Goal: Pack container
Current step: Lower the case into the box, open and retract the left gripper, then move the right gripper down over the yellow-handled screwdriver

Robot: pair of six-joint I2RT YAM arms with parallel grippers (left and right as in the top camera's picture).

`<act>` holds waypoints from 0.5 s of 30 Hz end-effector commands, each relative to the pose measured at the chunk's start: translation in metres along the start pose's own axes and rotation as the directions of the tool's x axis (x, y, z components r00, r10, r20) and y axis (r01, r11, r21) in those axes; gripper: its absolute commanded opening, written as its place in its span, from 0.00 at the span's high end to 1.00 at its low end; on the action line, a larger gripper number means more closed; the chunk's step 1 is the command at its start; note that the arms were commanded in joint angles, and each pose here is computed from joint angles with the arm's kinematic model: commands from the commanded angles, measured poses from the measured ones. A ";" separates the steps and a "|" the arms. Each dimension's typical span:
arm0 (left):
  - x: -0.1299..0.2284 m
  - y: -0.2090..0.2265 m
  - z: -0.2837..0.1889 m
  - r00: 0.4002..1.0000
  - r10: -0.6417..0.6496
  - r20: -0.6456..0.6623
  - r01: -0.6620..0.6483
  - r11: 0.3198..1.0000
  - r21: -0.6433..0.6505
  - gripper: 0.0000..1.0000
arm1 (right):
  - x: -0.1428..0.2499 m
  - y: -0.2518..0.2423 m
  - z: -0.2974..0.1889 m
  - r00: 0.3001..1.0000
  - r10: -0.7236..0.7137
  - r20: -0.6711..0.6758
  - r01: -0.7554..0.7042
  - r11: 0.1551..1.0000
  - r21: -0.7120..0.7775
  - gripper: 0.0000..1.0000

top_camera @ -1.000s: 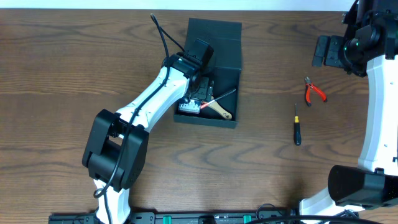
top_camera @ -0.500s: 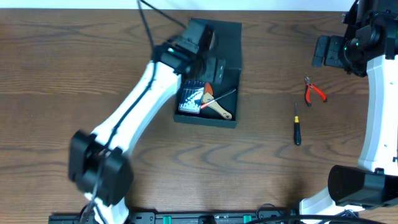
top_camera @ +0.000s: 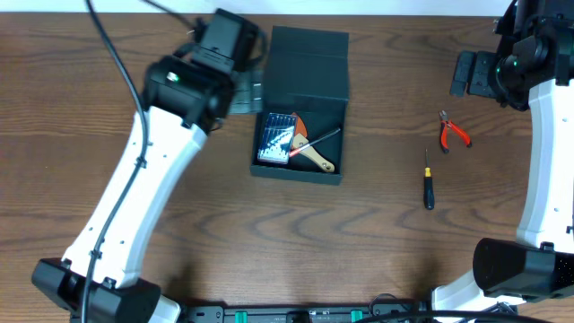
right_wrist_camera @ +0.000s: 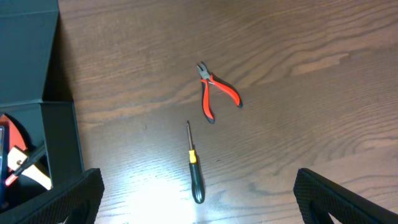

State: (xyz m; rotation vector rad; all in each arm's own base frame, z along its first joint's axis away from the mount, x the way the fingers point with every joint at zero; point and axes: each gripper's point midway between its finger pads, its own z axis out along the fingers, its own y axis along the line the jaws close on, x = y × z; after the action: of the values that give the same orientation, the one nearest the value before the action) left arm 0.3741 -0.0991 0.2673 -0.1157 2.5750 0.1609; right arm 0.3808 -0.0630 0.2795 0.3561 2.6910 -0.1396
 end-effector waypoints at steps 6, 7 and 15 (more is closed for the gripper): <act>0.007 0.094 0.016 0.972 -0.224 -0.071 0.204 0.955 -0.218 0.01 | -0.011 0.001 -0.006 0.998 0.016 0.052 -0.016 1.000 -0.007 0.01; 0.008 0.101 0.016 0.969 -0.236 -0.074 0.214 0.950 -0.228 0.02 | -0.008 0.002 -0.006 0.999 0.015 0.040 -0.014 1.000 -0.017 0.01; 0.009 0.115 0.018 0.960 -0.270 -0.075 0.244 0.937 -0.251 0.01 | 0.019 0.014 0.024 0.993 -0.022 -0.116 0.015 0.998 -0.064 0.01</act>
State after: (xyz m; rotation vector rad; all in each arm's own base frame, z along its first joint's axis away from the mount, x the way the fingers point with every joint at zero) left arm 0.3634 0.0126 0.2577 -0.5406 2.6162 0.3533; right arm 0.3795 -0.0539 0.2730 0.3427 2.7213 -0.0707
